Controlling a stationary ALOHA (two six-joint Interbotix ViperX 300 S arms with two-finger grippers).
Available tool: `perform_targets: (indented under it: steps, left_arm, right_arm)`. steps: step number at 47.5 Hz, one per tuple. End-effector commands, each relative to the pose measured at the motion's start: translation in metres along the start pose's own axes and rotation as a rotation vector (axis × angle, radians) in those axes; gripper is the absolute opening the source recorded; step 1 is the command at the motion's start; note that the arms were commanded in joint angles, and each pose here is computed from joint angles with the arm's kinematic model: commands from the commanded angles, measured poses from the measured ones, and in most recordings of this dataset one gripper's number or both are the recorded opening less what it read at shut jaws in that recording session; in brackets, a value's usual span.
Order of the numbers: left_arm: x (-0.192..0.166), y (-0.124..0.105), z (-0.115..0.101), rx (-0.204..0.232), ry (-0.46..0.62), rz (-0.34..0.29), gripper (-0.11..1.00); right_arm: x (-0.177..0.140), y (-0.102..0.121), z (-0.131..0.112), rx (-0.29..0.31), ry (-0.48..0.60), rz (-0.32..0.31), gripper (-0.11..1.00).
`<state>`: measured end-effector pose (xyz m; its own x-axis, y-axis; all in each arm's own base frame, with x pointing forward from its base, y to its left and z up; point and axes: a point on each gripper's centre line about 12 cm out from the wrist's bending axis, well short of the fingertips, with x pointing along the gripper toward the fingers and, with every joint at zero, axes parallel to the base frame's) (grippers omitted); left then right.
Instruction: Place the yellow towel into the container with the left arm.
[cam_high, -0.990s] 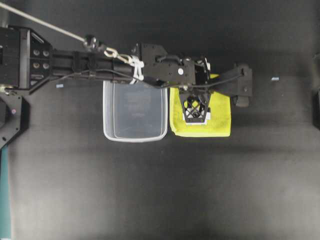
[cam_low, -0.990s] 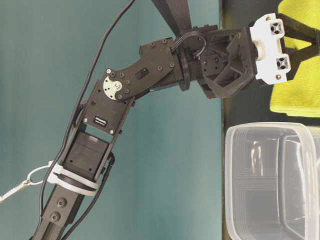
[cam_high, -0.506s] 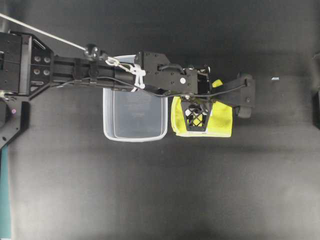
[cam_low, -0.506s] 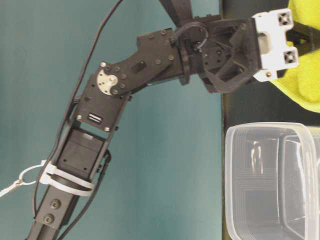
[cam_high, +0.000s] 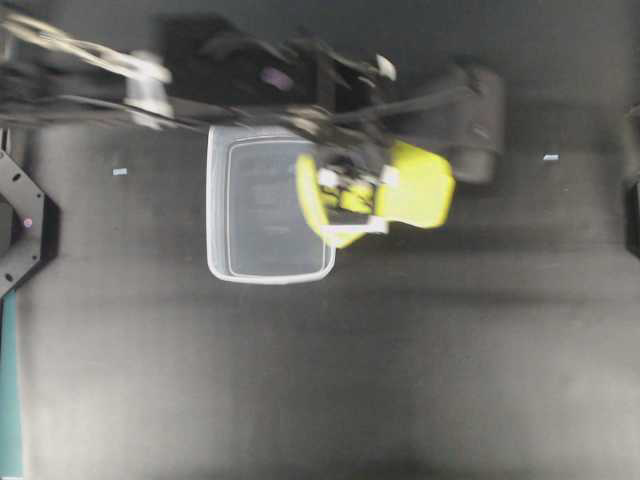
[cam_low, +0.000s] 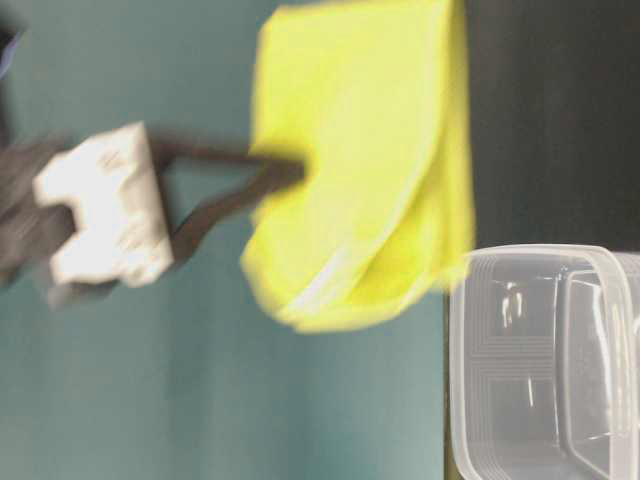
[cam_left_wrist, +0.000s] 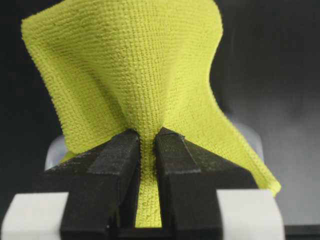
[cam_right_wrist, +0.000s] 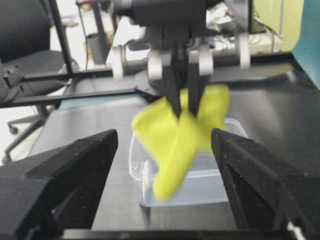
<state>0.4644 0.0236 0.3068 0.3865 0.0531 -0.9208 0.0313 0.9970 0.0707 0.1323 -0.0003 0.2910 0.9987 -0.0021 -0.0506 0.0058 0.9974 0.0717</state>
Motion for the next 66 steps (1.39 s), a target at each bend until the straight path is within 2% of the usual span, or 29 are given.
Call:
perform_targets:
  steps: [1,8,18,31,38,46,55,58,66]
  left_arm:
    - [-0.033,0.003,-0.017,-0.017,-0.028,0.008,0.07]
    - [-0.022,-0.002,-0.055,-0.018,0.036,0.002,0.07]
    - [-0.011,-0.005,-0.080,-0.002,-0.012,0.004,0.07]
    - [0.013,-0.006,-0.096,0.000,-0.020,0.003,0.07]
    - [0.028,-0.008,-0.102,0.016,-0.046,0.003,0.07]
    - [0.044,-0.010,-0.114,0.029,-0.022,0.000,0.07]
    - [0.057,-0.011,-0.116,0.031,-0.017,-0.002,0.08]
    - [0.061,-0.011,-0.116,0.035,-0.020,-0.002,0.21]
    - [0.061,-0.008,-0.116,0.025,-0.021,0.001,0.72]
  right_arm:
    - [0.000,0.000,0.008,-0.003,-0.023,-0.002,0.74]
    - [0.000,0.000,0.008,-0.003,-0.026,-0.002,0.74]
    - [0.000,0.000,0.008,-0.003,-0.025,-0.002,0.74]
    - [0.000,0.000,0.008,0.000,-0.025,-0.002,0.73]
    - [0.000,0.000,0.008,0.002,-0.023,-0.002,0.73]
    - [0.000,0.000,0.007,0.002,-0.022,-0.002,0.73]
    - [0.001,0.000,0.008,0.002,-0.029,-0.002,0.73]
    - [0.001,0.000,0.008,0.003,-0.032,-0.001,0.73]
    - [0.000,0.000,0.009,0.031,-0.037,0.000,0.73]
